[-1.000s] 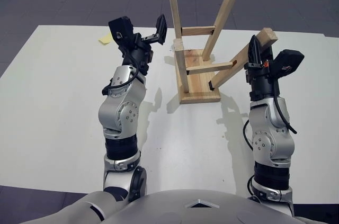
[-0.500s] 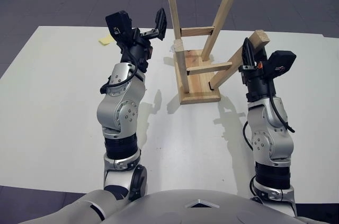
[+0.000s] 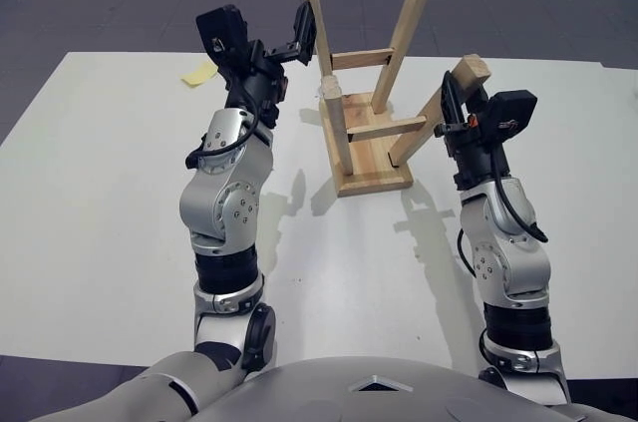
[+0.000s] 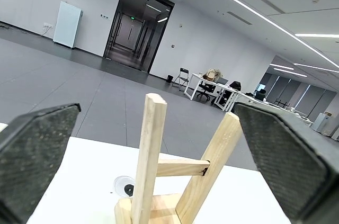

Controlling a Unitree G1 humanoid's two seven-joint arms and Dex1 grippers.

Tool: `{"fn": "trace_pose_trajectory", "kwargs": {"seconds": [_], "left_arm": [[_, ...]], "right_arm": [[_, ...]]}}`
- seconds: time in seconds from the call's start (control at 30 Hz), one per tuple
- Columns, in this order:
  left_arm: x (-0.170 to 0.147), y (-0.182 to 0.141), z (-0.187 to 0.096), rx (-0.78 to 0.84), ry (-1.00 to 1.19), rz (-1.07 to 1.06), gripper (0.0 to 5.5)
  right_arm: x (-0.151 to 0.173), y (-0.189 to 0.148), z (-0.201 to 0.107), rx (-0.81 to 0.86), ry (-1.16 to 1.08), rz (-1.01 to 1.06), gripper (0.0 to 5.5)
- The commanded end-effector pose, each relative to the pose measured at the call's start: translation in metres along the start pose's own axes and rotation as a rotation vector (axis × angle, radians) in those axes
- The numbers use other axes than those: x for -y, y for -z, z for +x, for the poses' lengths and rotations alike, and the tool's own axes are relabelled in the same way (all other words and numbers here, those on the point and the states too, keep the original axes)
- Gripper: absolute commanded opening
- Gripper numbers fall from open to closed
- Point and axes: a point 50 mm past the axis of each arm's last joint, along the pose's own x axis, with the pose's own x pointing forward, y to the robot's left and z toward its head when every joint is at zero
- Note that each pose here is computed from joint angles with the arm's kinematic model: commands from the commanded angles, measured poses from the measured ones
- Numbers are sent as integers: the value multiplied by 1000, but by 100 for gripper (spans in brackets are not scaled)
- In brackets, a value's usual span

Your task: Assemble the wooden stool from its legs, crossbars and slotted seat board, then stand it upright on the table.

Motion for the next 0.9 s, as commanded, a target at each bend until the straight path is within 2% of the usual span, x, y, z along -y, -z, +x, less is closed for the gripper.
{"fn": "trace_pose_trajectory", "kwargs": {"seconds": [0.03,0.07,0.1,0.33,0.5,0.6,0.8,0.9], "left_arm": [[11,-9,9,21,43,-11,540],[11,-9,10,24,43,-13,540],[11,-10,10,26,42,-15,540],[8,-9,12,32,27,-16,540],[6,-7,12,31,15,-19,540],[1,-5,10,27,-11,-14,540],[-40,-25,6,126,-171,27,540],[-57,-34,7,162,-231,52,540]], "right_arm": [[14,119,-62,-800,-69,-174,108],[13,120,-62,-806,-83,-172,109],[12,121,-63,-811,-92,-176,147],[10,123,-58,-832,-125,-197,253],[15,109,-49,-744,-111,-141,326],[23,75,-42,-563,-184,-42,370],[51,-22,-29,-125,-369,191,460],[55,-77,-6,128,-407,274,503]]}}
